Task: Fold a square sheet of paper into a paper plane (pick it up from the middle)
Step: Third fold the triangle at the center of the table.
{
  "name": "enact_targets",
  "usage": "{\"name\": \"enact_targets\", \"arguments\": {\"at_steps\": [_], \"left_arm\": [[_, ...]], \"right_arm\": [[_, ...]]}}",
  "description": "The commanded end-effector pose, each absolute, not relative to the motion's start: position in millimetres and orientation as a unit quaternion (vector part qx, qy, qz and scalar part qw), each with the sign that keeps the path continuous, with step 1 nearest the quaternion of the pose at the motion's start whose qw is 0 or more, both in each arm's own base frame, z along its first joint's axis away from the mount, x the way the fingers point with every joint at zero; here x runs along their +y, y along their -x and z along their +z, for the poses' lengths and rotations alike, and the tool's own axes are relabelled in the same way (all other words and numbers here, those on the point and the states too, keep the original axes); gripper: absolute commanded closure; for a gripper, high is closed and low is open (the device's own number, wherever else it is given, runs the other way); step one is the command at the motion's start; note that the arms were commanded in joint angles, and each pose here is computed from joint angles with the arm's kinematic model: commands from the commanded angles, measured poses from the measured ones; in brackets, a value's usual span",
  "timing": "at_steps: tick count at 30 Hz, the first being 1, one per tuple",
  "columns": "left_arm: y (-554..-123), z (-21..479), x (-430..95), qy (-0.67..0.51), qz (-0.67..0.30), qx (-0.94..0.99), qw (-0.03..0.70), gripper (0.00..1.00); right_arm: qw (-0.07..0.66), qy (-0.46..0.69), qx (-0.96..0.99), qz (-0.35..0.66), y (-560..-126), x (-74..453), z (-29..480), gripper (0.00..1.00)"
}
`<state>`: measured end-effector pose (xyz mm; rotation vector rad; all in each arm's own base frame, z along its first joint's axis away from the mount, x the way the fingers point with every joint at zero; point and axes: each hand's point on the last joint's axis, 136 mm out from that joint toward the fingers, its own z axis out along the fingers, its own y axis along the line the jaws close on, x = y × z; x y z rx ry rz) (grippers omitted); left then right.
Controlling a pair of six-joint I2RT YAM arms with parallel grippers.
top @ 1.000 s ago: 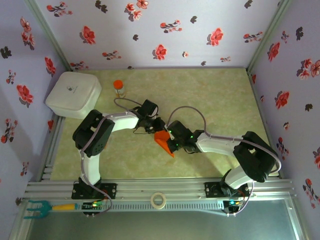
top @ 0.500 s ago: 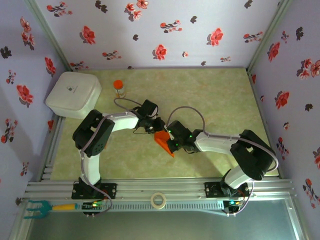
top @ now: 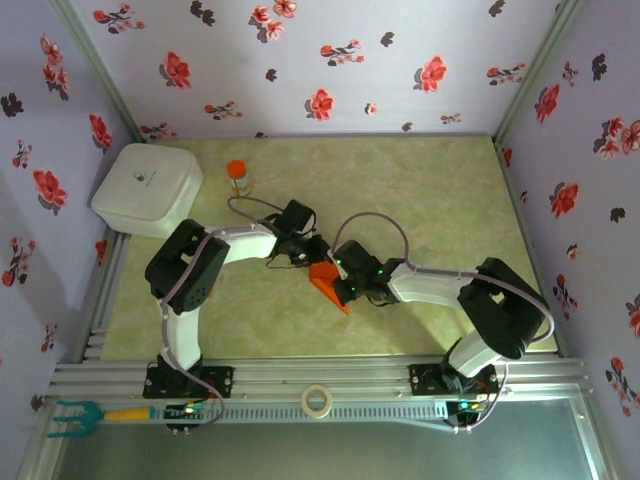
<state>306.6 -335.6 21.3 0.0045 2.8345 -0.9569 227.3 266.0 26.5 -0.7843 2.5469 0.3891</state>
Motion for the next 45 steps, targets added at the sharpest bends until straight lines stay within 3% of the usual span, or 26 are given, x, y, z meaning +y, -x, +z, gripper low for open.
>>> {"name": "enact_targets", "arguments": {"at_steps": [1,24,45], "left_arm": [[-296.9,6.7,-324.3,0.008,-0.3,0.952,0.055,0.81],[-296.9,7.7,-323.7,0.011,-0.302,0.951,0.058,0.82],[-300.9,11.3,-322.2,0.023,-0.325,0.943,0.068,0.87]], "right_arm": [[0.232,0.285,0.919,0.144,-234.7,269.6,29.4,1.0],[0.224,0.276,0.923,0.144,-232.9,264.8,26.4,1.0],[0.202,0.247,0.925,0.207,-229.7,259.1,34.5,1.0]]}}
